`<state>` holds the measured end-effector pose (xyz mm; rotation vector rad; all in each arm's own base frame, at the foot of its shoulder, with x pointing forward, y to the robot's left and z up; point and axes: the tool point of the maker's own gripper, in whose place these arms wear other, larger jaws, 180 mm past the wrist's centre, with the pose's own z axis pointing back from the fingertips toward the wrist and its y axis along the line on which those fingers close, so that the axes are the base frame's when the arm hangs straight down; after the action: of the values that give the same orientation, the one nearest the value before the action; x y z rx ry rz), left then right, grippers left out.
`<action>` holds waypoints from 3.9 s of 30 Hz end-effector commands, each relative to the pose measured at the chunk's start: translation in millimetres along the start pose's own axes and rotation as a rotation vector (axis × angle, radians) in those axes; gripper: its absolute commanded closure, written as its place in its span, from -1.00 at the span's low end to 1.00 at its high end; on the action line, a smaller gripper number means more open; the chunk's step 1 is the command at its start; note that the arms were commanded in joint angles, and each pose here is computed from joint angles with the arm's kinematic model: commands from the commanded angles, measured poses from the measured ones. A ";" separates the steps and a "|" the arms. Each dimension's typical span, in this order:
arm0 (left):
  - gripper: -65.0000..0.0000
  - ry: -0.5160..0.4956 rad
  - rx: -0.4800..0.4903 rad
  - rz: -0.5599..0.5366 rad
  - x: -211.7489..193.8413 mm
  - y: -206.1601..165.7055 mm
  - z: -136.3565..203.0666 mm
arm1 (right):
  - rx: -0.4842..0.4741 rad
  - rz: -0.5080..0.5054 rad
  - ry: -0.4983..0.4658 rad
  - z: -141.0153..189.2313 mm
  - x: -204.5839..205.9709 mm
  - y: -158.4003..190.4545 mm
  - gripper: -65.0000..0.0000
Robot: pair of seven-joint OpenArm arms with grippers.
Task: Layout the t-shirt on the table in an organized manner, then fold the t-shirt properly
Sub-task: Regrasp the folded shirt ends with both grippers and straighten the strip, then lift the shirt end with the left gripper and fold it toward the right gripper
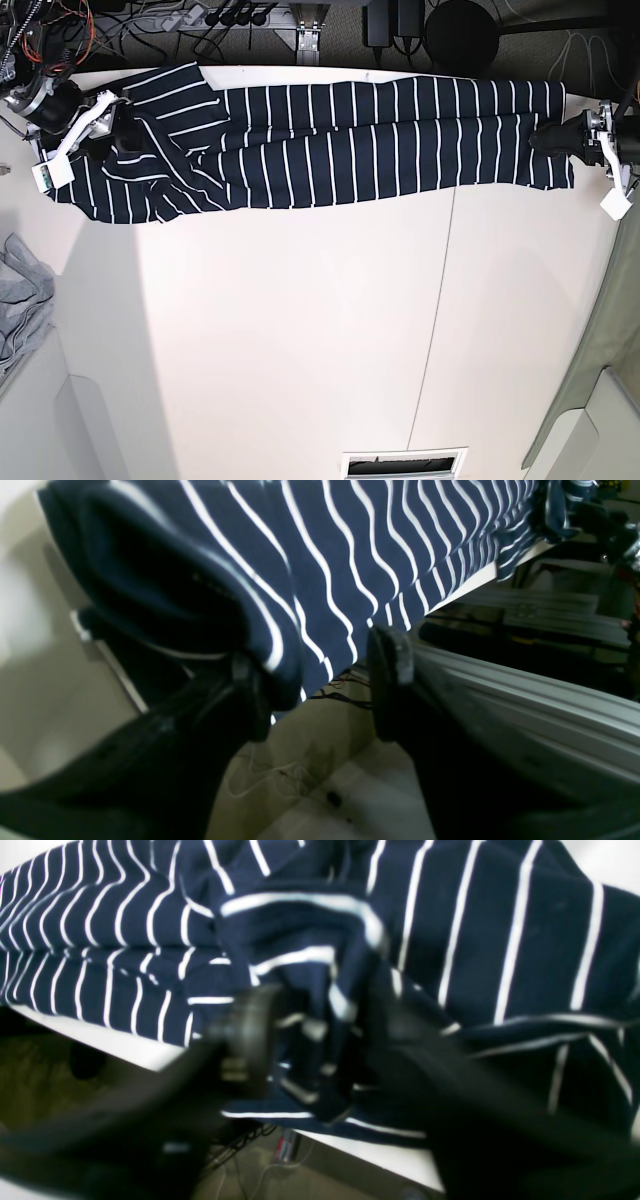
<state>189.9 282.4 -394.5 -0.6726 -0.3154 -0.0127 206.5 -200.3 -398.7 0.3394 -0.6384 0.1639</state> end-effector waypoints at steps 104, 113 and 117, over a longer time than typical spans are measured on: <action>-0.11 -0.114 -0.237 -0.557 -3.0 -223.7 -163.6 | -0.029 -0.277 -0.053 -33.8 4.3 -84.2 -0.39; -0.11 -0.133 -0.220 -0.546 3.3 -216.9 -158.7 | 0.048 -0.277 -0.043 -52.5 2.5 -52.6 1.00; -0.11 -0.156 -0.218 -0.535 13.8 -208.6 -147.4 | 0.024 -0.256 -0.085 -46.8 19.5 -60.9 1.00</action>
<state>213.4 31.8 -384.0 -0.7671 -0.5960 -0.5084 246.9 -231.1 -454.6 0.4554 -0.6014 -0.0975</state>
